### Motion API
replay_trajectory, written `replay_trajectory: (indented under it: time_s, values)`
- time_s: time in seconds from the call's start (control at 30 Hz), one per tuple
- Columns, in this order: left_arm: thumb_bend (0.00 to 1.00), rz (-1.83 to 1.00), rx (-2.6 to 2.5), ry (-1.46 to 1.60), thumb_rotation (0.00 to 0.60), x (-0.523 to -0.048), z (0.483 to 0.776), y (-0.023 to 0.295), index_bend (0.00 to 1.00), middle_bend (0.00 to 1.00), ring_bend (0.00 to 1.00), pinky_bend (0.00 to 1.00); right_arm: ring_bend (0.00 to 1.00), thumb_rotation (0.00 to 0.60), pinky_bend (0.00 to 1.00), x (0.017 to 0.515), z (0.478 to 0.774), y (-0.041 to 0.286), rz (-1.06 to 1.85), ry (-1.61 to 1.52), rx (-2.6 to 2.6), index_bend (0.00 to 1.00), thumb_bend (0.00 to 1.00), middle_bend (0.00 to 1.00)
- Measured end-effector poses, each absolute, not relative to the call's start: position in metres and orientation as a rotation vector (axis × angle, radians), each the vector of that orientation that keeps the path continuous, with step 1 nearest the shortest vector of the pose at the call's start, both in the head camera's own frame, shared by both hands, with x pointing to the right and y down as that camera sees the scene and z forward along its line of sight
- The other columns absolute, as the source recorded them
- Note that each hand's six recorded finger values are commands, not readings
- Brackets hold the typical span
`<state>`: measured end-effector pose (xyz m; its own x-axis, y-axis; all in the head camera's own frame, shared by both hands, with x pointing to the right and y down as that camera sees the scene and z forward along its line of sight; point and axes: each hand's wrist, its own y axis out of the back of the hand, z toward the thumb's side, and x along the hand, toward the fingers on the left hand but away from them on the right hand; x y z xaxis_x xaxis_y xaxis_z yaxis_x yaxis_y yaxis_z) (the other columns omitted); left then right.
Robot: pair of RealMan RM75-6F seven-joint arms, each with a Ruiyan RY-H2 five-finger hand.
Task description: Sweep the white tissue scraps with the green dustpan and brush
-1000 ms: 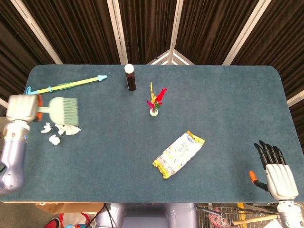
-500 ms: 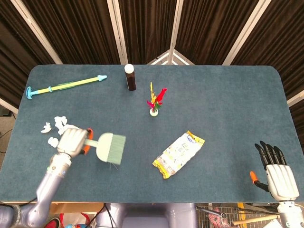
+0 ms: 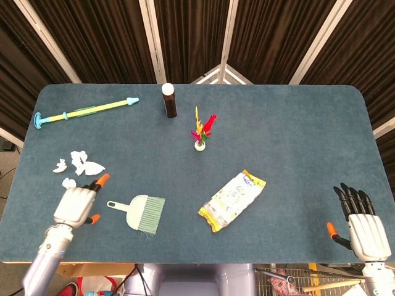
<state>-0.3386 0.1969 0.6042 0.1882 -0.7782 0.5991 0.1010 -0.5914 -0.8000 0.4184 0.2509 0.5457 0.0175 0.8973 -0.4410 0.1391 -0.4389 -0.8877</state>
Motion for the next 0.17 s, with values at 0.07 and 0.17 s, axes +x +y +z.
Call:
replay_trajectory:
  time_s: [0.07,0.17]
  values:
    - [0.11,-1.451,-1.707,0.709,0.600,-0.353,0.591,0.201,0.00,0.00,0.00,0.09,0.00,0.600,0.00,0.419,0.546,0.251,1.483,-1.071,-1.642,0.00,0.37,0.00]
    - [0.10,-1.400,-1.674,0.804,0.600,-0.379,0.572,0.211,0.00,0.00,0.00,0.04,0.00,0.600,0.00,0.419,0.546,0.251,1.484,-1.070,-1.640,0.00,0.38,0.00]
